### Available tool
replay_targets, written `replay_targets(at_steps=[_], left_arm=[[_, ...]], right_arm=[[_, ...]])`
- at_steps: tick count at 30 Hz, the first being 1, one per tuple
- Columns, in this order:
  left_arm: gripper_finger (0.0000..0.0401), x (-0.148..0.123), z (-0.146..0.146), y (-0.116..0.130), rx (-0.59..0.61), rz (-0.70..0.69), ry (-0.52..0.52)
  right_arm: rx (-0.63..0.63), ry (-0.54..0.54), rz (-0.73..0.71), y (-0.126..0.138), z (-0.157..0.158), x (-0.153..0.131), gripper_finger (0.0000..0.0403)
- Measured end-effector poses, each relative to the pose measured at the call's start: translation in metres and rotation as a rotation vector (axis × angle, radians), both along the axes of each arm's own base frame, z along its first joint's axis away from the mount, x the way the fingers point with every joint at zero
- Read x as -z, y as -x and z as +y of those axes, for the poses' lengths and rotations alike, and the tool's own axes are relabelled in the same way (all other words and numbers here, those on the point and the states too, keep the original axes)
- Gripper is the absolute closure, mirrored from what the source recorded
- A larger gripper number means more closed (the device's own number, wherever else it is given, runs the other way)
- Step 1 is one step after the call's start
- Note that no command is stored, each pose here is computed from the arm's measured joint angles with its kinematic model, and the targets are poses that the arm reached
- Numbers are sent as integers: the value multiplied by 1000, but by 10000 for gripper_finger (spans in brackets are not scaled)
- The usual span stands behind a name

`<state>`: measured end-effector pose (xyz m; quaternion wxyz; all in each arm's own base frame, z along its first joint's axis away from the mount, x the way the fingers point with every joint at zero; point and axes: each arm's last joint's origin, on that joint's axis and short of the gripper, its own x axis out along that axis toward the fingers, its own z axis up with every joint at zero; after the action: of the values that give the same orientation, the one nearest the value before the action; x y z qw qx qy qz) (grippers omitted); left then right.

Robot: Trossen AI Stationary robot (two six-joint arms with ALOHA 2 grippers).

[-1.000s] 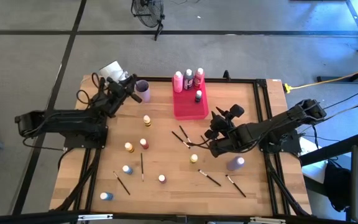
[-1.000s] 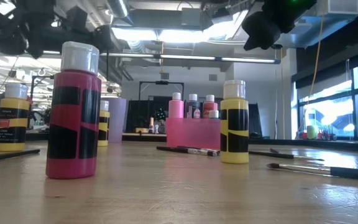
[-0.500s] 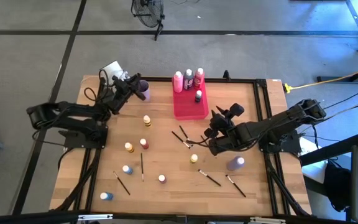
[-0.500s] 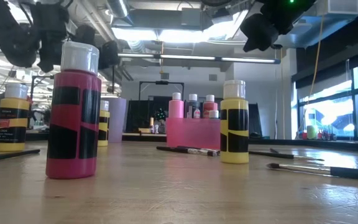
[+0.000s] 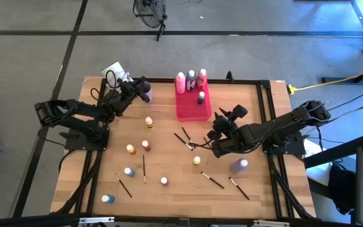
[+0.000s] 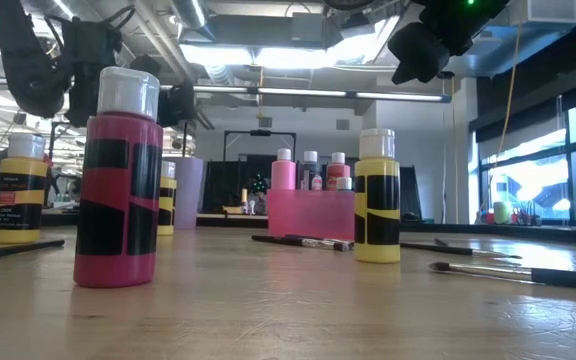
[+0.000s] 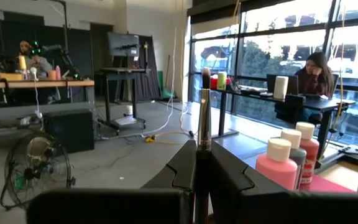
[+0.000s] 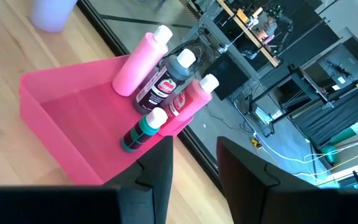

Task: Pick & Place Paint Supplies
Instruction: Put the black paint brush into the purple cup

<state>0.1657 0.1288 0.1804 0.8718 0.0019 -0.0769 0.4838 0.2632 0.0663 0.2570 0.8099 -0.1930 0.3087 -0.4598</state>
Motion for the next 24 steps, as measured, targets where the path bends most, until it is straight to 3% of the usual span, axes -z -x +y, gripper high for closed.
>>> replay_targets(at_steps=[24], left_arm=[[370, 13, 3, -3, -15, 22, 58]], right_arm=[[-1, -3, 5, 0, 0, 0, 275]])
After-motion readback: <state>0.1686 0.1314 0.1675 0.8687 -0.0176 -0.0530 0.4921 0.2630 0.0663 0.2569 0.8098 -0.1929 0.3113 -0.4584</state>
